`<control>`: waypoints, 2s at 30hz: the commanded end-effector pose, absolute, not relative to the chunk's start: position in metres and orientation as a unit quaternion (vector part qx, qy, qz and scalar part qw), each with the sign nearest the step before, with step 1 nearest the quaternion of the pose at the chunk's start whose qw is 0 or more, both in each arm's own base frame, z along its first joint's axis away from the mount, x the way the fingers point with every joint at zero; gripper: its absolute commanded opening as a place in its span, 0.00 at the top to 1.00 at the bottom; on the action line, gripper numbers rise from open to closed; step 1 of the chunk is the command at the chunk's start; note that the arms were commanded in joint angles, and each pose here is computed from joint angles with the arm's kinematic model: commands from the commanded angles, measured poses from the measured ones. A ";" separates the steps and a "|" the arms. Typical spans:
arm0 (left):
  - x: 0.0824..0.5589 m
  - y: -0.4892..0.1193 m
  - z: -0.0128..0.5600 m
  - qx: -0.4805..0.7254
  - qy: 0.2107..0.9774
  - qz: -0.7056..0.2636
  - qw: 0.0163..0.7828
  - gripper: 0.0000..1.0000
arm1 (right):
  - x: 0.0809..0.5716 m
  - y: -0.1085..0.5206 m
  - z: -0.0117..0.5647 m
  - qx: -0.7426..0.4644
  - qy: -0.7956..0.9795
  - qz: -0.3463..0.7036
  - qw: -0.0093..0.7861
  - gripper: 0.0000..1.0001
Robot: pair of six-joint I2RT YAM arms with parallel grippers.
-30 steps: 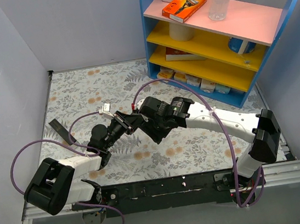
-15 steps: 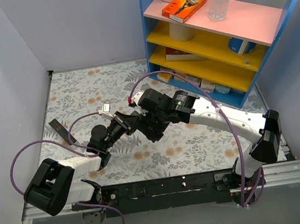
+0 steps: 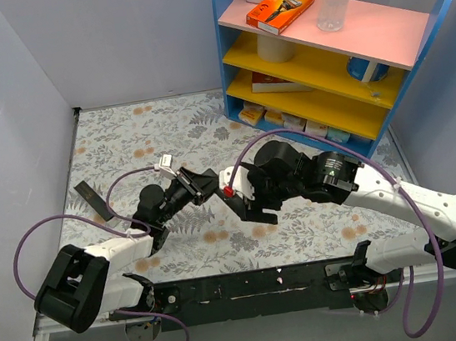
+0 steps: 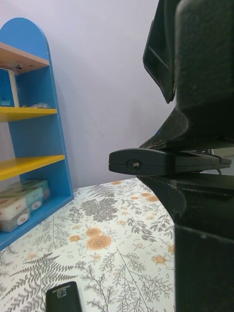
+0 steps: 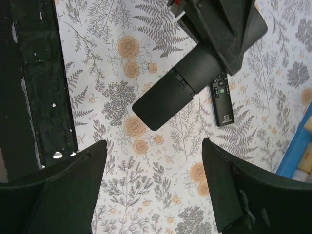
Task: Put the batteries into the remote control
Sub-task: Load the battery cover into the remote control.
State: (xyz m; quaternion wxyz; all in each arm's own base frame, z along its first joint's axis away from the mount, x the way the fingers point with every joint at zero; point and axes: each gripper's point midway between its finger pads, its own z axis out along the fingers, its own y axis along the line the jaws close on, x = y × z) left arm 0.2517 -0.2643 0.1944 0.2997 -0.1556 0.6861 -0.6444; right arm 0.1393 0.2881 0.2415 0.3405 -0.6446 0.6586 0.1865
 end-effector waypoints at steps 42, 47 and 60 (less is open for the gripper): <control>0.236 -0.285 0.277 -0.099 0.641 -0.725 0.230 1.00 | 0.142 0.310 0.198 -0.754 0.550 0.155 0.324 0.41; 0.234 -0.285 0.287 -0.103 0.632 -0.736 0.217 1.00 | 0.144 0.308 0.188 -0.757 0.552 0.139 0.322 0.42; 0.227 -0.291 0.290 -0.093 0.649 -0.734 0.177 1.00 | 0.163 0.316 0.188 -0.748 0.543 0.097 0.370 0.41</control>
